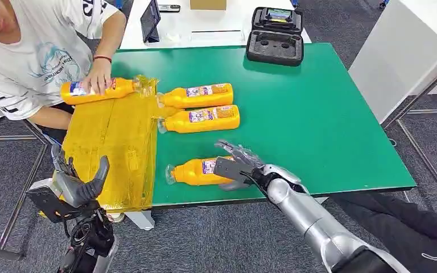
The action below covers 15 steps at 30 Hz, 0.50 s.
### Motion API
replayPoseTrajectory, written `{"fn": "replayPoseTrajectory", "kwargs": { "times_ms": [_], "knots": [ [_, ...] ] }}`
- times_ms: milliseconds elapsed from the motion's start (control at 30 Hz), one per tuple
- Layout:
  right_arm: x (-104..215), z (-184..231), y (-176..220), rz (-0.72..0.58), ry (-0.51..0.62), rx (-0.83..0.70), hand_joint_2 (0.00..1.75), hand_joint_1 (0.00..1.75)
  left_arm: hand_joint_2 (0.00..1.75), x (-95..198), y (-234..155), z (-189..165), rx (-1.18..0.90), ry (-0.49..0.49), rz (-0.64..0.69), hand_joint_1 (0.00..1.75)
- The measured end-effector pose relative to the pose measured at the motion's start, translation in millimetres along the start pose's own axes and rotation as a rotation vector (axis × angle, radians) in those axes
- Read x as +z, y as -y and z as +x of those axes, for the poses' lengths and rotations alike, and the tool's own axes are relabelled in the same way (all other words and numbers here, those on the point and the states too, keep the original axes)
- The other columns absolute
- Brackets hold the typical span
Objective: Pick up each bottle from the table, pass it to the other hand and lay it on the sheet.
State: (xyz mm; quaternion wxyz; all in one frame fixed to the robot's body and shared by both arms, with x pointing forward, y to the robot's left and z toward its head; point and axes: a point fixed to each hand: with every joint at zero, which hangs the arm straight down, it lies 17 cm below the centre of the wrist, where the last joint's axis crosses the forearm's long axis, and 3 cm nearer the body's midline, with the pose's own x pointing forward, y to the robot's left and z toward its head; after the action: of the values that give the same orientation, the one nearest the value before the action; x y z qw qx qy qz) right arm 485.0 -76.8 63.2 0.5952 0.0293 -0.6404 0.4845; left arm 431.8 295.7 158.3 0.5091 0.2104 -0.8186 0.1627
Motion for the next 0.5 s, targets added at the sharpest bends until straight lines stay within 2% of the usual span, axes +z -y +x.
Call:
{"fn": "replayPoseTrajectory", "kwargs": {
  "times_ms": [200, 500],
  "knots": [
    [1, -14, -5, 0.06, -0.046, 0.038, 1.75, 0.0, 1.75, 3, 0, -6, -0.008, -0.014, -0.006, 0.0],
    [1, -23, -2, 0.071, -0.072, 0.06, 1.75, 0.0, 1.75, 5, 0, -11, -0.016, -0.027, -0.008, 0.0]
  ]
}}
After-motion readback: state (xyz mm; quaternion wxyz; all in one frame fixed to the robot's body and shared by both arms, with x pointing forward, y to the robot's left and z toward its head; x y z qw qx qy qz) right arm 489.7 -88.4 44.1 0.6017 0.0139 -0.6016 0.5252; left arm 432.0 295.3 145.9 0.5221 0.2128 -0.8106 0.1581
